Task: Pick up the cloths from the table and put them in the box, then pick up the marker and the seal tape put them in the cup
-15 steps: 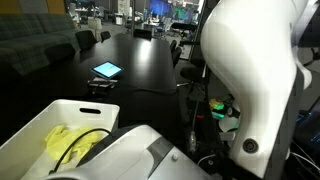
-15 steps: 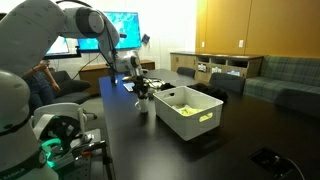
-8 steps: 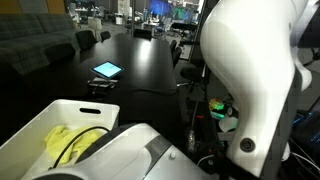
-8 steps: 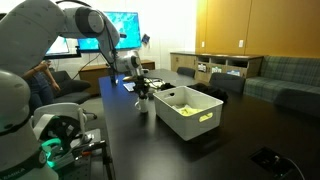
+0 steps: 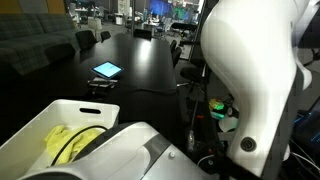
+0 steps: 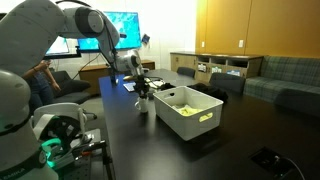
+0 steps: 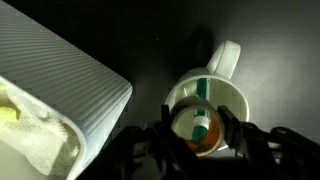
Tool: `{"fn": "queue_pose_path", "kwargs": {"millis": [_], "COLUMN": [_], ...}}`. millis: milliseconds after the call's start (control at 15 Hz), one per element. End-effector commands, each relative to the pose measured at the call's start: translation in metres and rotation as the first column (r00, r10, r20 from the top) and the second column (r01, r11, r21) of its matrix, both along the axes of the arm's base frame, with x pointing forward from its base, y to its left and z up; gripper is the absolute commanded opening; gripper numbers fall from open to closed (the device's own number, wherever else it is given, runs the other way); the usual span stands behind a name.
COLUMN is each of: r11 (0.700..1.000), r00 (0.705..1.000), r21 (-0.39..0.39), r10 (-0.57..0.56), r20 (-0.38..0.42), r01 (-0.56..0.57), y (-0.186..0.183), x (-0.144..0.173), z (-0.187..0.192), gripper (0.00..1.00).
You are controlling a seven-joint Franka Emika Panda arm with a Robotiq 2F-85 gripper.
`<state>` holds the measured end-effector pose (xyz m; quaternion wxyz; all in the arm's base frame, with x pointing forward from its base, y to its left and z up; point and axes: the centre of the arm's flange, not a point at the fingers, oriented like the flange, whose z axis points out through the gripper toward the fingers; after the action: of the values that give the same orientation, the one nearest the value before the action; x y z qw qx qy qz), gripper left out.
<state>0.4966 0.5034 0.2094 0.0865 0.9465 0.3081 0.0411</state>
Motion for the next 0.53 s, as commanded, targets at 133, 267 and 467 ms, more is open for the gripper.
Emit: {"fn": "queue_pose_path", "kwargs": {"millis": [133,267,467], "r11": [1.0,1.0,1.0], "r00": [1.0,1.0,0.999], "r21": [-0.005,-0.002,0.002], "r10": [0.005,0.006,0.006], "r20": [0.015,0.022,0.033], "r01": [-0.005,-0.006,-0.006], "y": [0.004,0.003,0.0], "x": [0.003,0.0,-0.005], "z": [0.008,0.013,0.022], "gripper": [0.82,0.98,1.0]}}
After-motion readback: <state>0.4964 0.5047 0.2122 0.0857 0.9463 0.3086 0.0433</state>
